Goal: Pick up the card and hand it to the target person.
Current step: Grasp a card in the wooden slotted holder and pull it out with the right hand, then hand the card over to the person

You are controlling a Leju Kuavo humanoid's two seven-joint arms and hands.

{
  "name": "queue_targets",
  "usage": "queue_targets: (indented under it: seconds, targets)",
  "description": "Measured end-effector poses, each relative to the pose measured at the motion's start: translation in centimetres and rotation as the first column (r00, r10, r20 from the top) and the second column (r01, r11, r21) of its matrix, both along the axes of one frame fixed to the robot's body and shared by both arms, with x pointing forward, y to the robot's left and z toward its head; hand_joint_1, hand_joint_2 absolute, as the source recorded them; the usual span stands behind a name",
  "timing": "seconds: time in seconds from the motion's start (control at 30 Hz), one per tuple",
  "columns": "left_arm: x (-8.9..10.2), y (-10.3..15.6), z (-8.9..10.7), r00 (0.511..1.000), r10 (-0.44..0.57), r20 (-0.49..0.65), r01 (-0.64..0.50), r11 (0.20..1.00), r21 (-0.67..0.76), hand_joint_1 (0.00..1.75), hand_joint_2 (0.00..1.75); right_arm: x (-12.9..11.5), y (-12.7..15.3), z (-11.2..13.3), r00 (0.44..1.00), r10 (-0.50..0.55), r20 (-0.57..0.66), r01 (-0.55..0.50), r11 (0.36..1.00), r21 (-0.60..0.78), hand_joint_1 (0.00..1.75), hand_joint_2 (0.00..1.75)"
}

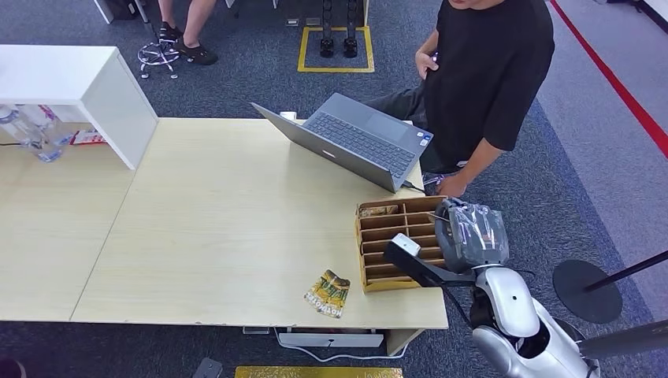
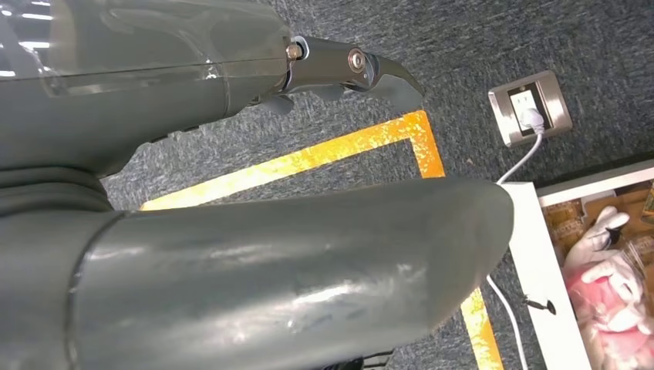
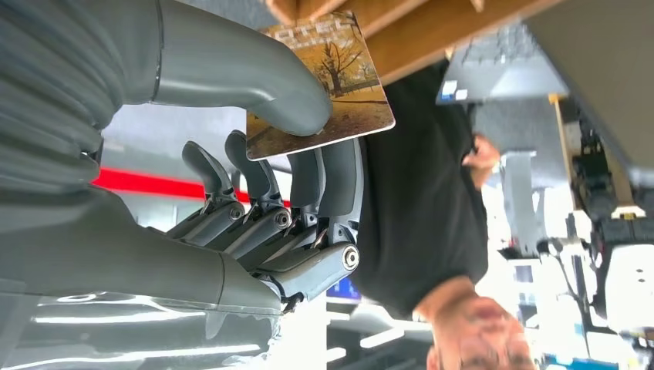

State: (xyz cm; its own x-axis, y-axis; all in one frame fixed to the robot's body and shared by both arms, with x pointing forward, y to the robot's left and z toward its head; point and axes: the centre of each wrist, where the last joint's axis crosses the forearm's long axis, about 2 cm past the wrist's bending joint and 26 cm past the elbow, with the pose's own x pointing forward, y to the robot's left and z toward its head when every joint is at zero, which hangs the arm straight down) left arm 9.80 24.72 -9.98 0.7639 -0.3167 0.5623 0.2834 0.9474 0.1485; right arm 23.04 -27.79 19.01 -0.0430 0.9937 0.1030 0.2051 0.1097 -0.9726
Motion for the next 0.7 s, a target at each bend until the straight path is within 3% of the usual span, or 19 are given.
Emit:
queue_targets:
  seconds: [0.23, 0.43, 0.6, 0.7]
  targets:
    - [0.0, 0.0, 0.0, 1.0, 0.001, 0.005, -0.001, 1.0, -0.002, 0.0, 0.0, -0.4, 0.2, 2.4, 0.998, 0.035, 0.058, -0.035, 0.999, 0.0, 1.44, 1.75]
    - [0.0, 0.0, 0.0, 1.0, 0.003, 0.008, -0.003, 1.0, -0.003, 0.0, 0.0, -0.2, 0.1, 4.3, 0.991, 0.108, 0.073, -0.118, 0.98, 0.162, 1.45, 1.75]
    - [0.0, 0.0, 0.0, 1.0, 0.0, 0.007, 0.0, 1.0, -0.002, 0.0, 0.0, 0.4, -0.4, 5.5, 0.986, 0.121, 0.117, -0.146, 0.963, 0.229, 1.36, 1.75]
    - [0.1, 0.0, 0.0, 1.0, -0.009, 0.006, 0.009, 1.0, 0.001, 0.0, 0.0, 1.1, -0.9, 6.5, 0.979, 0.113, 0.167, -0.149, 0.964, 0.219, 1.38, 1.75]
